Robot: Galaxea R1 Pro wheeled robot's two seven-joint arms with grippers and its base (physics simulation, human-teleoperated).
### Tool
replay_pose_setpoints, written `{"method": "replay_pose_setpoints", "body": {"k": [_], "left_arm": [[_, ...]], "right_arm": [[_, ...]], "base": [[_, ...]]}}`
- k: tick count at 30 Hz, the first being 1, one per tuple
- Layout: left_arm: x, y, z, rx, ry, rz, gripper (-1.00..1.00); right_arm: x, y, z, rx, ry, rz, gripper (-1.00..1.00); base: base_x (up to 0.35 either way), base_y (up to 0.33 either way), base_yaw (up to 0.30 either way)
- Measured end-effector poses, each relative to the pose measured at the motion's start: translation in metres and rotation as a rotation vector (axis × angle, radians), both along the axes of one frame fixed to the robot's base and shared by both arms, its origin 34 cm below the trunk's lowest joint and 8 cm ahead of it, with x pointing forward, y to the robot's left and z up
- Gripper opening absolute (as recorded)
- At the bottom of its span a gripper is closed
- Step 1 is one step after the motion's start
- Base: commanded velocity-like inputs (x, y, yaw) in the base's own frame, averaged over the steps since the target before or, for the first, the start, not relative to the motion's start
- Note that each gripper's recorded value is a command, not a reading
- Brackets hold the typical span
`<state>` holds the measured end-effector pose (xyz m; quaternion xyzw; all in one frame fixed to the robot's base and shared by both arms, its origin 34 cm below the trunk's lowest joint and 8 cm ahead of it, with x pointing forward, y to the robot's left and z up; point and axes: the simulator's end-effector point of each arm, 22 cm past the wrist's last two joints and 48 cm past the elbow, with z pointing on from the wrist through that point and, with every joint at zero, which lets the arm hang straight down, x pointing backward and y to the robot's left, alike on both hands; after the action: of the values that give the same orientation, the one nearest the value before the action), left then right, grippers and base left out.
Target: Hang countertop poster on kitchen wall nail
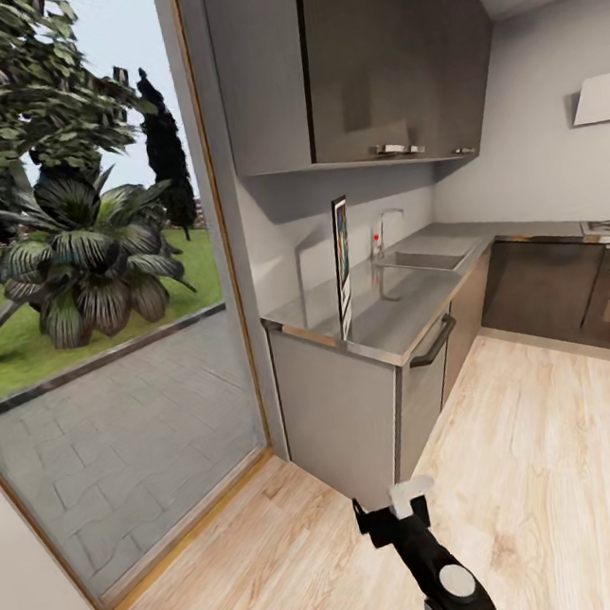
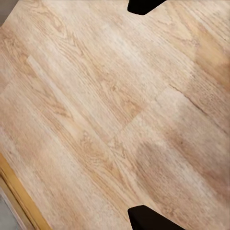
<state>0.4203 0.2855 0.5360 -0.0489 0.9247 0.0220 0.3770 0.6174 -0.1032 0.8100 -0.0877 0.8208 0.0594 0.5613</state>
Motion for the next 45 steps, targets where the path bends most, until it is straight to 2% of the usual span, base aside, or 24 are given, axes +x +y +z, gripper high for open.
{"method": "replay_pose_setpoints", "body": {"k": [1,4,10,17,20,21,22,23,30,45], "left_arm": [[0.000,0.000,0.000,0.000,0.000,0.000,1.00],[0.000,0.000,0.000,0.000,0.001,0.000,1.00],[0.000,0.000,0.000,0.000,0.000,0.000,1.00],[0.000,0.000,0.000,0.000,0.000,0.000,1.00],[0.000,0.000,0.000,0.000,0.001,0.001,1.00],[0.000,0.000,0.000,0.000,0.001,0.000,1.00],[0.000,0.000,0.000,0.000,0.001,0.000,1.00],[0.000,0.000,0.000,0.000,0.000,0.000,1.00],[0.000,0.000,0.000,-0.001,0.000,-0.001,1.00],[0.000,0.000,0.000,-0.001,0.000,-0.001,1.00]], "right_arm": [[0.009,-0.004,0.021,-0.009,-0.025,-0.036,1.00],[0.027,-0.004,0.062,-0.041,-0.087,-0.093,1.00],[0.061,-0.003,0.132,-0.126,-0.172,-0.181,1.00],[0.085,-0.004,0.178,-0.163,-0.204,-0.206,1.00],[0.089,-0.007,0.186,-0.166,-0.209,-0.224,1.00],[0.090,-0.016,0.190,-0.166,-0.209,-0.266,1.00],[0.090,-0.030,0.191,-0.141,-0.188,-0.342,1.00],[0.090,-0.032,0.190,-0.134,-0.183,-0.351,1.00],[0.095,-0.035,0.202,-0.110,-0.188,-0.374,1.00],[0.095,-0.035,0.204,-0.107,-0.192,-0.377,1.00]], "base": [[0.000,0.000,0.000],[0.000,0.000,0.000],[0.000,0.000,0.000],[0.000,0.000,0.000],[0.000,0.000,0.000],[0.000,0.000,0.000],[0.000,0.000,0.000],[0.000,0.000,0.000],[0.002,0.000,0.000],[0.163,0.000,0.000]]}}
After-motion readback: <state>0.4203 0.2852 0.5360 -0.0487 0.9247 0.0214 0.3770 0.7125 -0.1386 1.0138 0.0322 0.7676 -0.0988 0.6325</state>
